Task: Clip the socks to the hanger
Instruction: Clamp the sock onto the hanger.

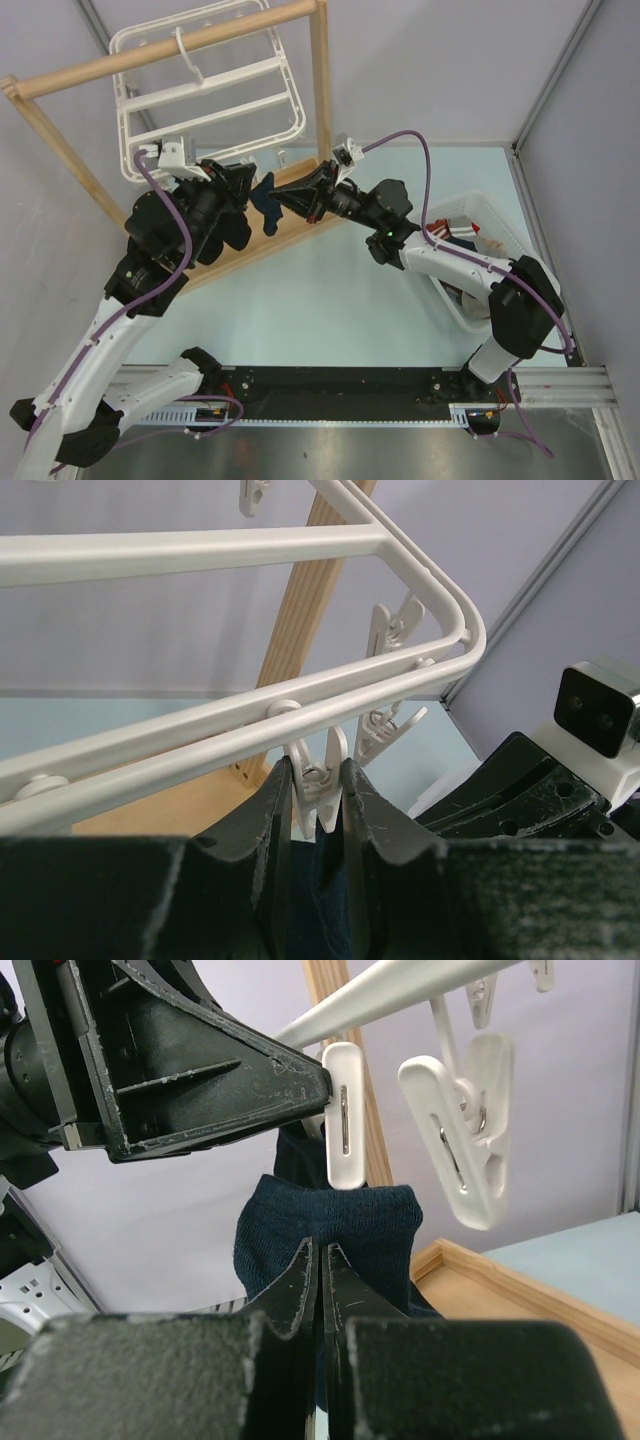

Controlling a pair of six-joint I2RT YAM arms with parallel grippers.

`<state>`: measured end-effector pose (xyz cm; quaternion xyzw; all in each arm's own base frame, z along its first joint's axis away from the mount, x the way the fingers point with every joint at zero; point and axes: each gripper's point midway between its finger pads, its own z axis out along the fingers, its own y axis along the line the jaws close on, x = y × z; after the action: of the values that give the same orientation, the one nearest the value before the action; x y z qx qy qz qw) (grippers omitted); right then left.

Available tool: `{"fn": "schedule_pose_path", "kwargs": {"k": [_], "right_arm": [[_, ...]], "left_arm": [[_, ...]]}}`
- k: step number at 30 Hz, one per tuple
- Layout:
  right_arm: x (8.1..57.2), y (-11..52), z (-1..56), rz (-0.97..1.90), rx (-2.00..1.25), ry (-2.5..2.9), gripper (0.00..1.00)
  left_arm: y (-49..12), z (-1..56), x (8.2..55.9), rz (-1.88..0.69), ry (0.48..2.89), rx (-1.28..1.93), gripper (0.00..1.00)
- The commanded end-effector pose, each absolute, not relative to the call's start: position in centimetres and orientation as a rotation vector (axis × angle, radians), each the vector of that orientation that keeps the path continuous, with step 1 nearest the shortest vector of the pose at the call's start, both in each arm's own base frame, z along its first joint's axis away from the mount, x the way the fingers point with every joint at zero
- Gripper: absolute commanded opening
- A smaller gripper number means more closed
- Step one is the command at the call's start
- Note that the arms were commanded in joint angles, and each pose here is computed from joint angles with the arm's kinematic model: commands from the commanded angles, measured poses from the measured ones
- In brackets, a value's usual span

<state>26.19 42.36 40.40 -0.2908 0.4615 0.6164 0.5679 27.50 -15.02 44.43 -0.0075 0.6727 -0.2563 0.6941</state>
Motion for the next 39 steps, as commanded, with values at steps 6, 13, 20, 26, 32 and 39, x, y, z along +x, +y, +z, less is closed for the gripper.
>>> {"fn": "schedule_pose_path", "kwargs": {"k": [6, 13, 20, 26, 32, 39], "right_arm": [[26.9, 42.0, 42.4, 1.457, -0.661, 0.997, 0.0], [27.6, 41.7, 42.3, 1.456, -0.658, 0.996, 0.0], [27.0, 42.0, 42.4, 1.493, -0.69, 0.974, 0.0], [26.8, 42.0, 42.9, 1.502, -0.698, 0.956, 0.0], [26.5, 42.4, 43.2, 1.518, -0.71, 0.939, 0.0], [26.7, 43.0, 43.1, 1.53, -0.717, 0.945, 0.0]], "left_arm": [[-15.7, 45.4, 26.4, -0.63, 1.481, 0.028, 0.0], [-15.7, 45.3, 26.4, -0.63, 1.484, 0.03, 0.0], [-15.7, 45.3, 26.2, -0.633, 1.486, 0.034, 0.0], [-15.7, 45.2, 26.2, -0.631, 1.489, 0.039, 0.0], [-15.8, 45.1, 26.2, -0.636, 1.492, 0.044, 0.0], [-15.9, 45.5, 25.9, -0.653, 1.481, 0.046, 0.0]]}}
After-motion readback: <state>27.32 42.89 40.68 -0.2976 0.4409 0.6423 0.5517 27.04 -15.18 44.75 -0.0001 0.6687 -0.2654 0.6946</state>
